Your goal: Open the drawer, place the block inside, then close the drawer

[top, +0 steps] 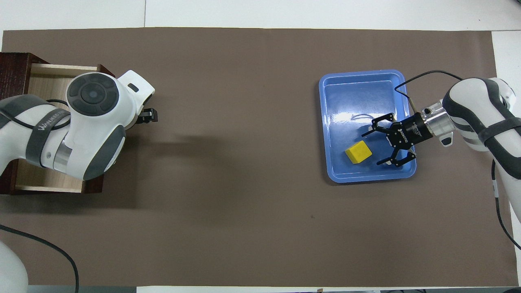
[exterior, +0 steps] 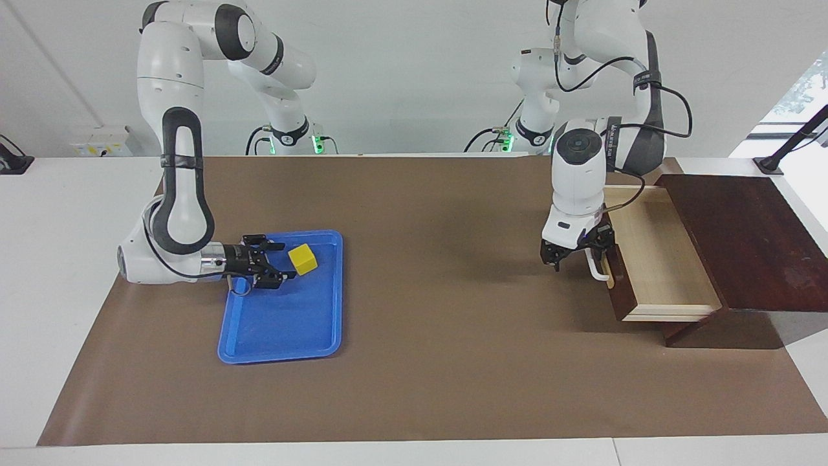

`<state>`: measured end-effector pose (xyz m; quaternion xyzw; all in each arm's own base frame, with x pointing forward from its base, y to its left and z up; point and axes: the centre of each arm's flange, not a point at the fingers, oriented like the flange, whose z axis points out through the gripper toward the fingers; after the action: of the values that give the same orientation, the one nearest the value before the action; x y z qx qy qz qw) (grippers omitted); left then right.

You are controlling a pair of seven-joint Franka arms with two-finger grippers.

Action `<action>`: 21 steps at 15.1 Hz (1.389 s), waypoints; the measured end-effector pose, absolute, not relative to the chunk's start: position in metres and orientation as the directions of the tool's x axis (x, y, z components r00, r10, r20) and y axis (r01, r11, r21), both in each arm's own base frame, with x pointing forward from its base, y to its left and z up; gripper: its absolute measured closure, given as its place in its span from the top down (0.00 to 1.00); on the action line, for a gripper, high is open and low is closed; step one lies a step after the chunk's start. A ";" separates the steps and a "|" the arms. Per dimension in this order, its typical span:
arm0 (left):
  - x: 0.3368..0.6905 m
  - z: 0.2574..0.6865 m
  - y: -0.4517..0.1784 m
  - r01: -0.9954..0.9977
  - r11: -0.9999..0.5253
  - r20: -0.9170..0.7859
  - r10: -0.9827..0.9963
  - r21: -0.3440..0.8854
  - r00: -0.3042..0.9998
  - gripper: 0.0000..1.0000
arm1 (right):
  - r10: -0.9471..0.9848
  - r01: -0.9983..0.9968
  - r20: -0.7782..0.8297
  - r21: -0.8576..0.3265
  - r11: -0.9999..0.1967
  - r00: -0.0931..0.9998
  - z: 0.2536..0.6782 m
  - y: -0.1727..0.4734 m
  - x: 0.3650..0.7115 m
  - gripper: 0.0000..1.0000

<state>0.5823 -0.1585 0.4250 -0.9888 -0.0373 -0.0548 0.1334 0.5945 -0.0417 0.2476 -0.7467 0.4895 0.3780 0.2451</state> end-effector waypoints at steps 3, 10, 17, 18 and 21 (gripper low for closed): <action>0.588 0.462 -0.159 0.151 -0.964 0.087 0.134 -0.218 0.987 1.00 | -0.544 -0.925 -0.811 0.009 -0.379 0.215 0.257 -0.039 0.601 1.00; 0.580 0.488 -0.176 0.449 -0.886 0.047 0.446 -0.117 0.894 1.00 | -0.529 -0.908 -0.818 0.018 -0.418 0.227 0.251 -0.015 0.601 1.00; 0.569 0.490 -0.208 0.800 -0.597 0.063 0.798 -0.060 0.600 1.00 | -0.521 -0.902 -0.820 0.013 -0.432 0.238 0.247 -0.012 0.599 1.00; 0.570 0.489 -0.208 0.827 -0.560 0.060 0.825 -0.047 0.562 1.00 | -0.520 -0.901 -0.820 0.012 -0.434 0.239 0.245 -0.012 0.598 0.93; 0.575 0.488 -0.206 0.901 -0.434 0.061 0.899 0.003 0.433 1.00 | -0.518 -0.900 -0.821 0.012 -0.436 0.240 0.244 -0.012 0.598 0.57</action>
<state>0.5749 -0.2057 0.4878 -0.8463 -0.5319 -0.0269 0.0149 0.5976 -0.0120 0.2439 -0.7494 0.4730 0.3955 0.2414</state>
